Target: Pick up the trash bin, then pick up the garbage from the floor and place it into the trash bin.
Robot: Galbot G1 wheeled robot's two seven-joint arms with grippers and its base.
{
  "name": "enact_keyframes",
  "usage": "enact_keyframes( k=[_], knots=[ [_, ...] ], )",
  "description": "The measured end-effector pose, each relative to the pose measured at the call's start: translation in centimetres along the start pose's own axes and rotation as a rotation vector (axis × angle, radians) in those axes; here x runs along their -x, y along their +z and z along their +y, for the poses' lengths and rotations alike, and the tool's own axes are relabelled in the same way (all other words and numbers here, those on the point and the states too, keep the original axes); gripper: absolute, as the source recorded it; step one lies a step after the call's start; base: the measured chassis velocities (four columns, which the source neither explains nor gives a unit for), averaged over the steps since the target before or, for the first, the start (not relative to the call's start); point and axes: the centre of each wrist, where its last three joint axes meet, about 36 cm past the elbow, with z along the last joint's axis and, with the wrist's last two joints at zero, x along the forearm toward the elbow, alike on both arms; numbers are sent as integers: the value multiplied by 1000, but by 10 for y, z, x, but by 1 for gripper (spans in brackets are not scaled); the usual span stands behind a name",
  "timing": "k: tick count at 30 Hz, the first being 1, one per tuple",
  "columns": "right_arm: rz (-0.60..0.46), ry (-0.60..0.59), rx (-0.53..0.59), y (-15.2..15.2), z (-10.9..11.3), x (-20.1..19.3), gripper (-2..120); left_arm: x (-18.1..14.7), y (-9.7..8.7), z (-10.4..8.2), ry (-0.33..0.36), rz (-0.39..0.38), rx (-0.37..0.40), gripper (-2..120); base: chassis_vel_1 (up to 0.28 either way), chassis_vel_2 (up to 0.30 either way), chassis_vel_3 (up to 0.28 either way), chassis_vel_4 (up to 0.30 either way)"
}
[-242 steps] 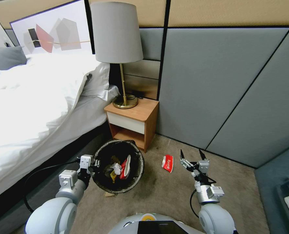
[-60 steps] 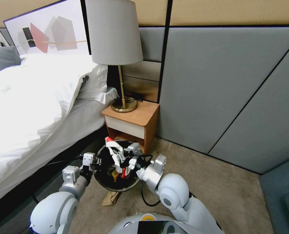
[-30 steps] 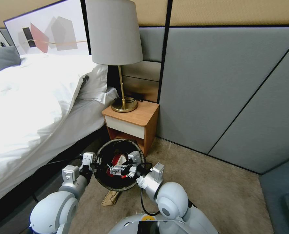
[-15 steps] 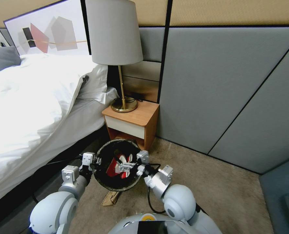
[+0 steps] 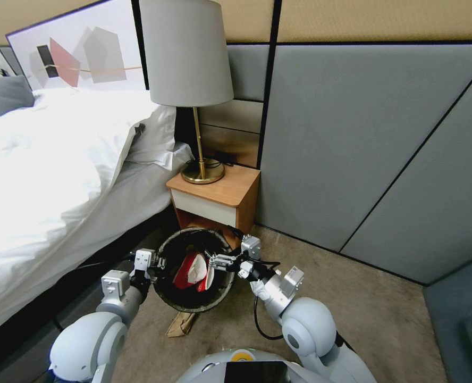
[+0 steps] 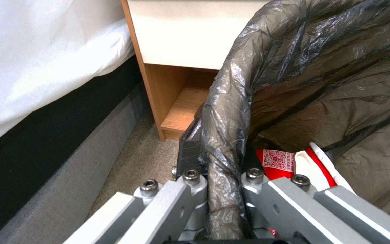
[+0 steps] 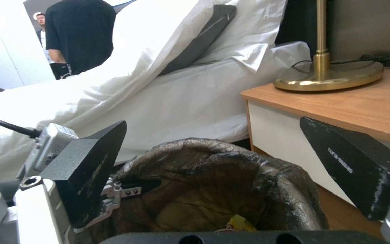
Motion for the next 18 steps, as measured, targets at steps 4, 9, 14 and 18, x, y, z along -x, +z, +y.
enact_keyframes(
  k=[4,9,14,18],
  knots=[
    [-27,5,-12,-11,0,-8,100,0,0,0,0,0,-1,1,0,0,0,0],
    [-52,76,-53,-18,-6,-20,100,0,-1,1,2,-2,-3,1,0,0,0,0],
    [-64,235,-109,-8,-19,-24,100,-2,-1,4,-5,-3,-5,1,0,0,0,0],
    [-77,288,-134,-1,-25,-26,100,-3,-2,6,-10,-5,-8,1,0,0,0,0]
  ],
)
